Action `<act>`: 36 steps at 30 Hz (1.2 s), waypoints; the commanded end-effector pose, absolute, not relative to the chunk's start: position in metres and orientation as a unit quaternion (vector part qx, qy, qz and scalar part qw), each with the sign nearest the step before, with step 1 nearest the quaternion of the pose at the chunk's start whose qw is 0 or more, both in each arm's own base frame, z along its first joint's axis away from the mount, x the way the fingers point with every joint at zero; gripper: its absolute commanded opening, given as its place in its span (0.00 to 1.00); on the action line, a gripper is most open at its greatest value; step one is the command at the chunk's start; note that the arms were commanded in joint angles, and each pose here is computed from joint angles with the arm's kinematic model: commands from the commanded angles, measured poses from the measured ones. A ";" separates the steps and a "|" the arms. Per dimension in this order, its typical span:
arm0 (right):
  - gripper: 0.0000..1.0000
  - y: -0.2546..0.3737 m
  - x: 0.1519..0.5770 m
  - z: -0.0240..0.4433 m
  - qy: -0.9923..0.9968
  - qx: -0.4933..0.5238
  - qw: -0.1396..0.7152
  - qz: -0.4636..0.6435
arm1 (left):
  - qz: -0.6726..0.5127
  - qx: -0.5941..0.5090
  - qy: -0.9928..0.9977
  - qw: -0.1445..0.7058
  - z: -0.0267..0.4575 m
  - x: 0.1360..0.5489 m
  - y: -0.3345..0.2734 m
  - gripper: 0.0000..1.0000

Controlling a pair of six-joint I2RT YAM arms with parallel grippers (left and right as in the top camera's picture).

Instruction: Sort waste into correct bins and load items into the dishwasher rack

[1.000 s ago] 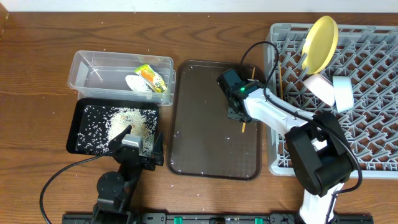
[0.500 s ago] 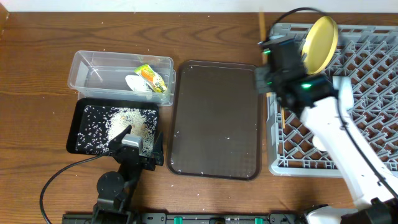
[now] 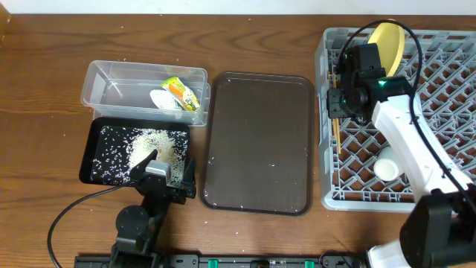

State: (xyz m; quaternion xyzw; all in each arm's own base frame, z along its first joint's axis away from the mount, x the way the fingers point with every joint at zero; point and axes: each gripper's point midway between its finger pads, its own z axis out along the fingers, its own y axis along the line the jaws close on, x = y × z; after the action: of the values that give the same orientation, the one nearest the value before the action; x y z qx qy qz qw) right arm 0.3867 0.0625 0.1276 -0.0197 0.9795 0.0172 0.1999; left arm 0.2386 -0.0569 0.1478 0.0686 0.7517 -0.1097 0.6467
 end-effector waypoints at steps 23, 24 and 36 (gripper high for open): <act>0.99 0.098 0.173 0.341 0.868 -0.171 0.433 0.172 | -0.106 0.075 0.765 0.631 0.131 0.238 -0.057 0.94; 0.99 0.095 0.167 0.340 0.869 -0.170 0.433 0.170 | -0.106 0.075 0.765 0.631 0.131 0.238 -0.057 0.94; 0.99 0.043 0.143 0.332 0.861 -0.108 0.491 0.083 | -0.106 0.075 0.765 0.631 0.131 0.238 -0.057 0.94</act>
State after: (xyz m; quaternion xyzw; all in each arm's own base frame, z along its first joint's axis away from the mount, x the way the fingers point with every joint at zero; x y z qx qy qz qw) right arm 0.1377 0.0579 0.3419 -0.1283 0.8564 0.1235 0.4847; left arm 0.2387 -0.0569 0.1477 0.0686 0.7519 -0.1097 0.6465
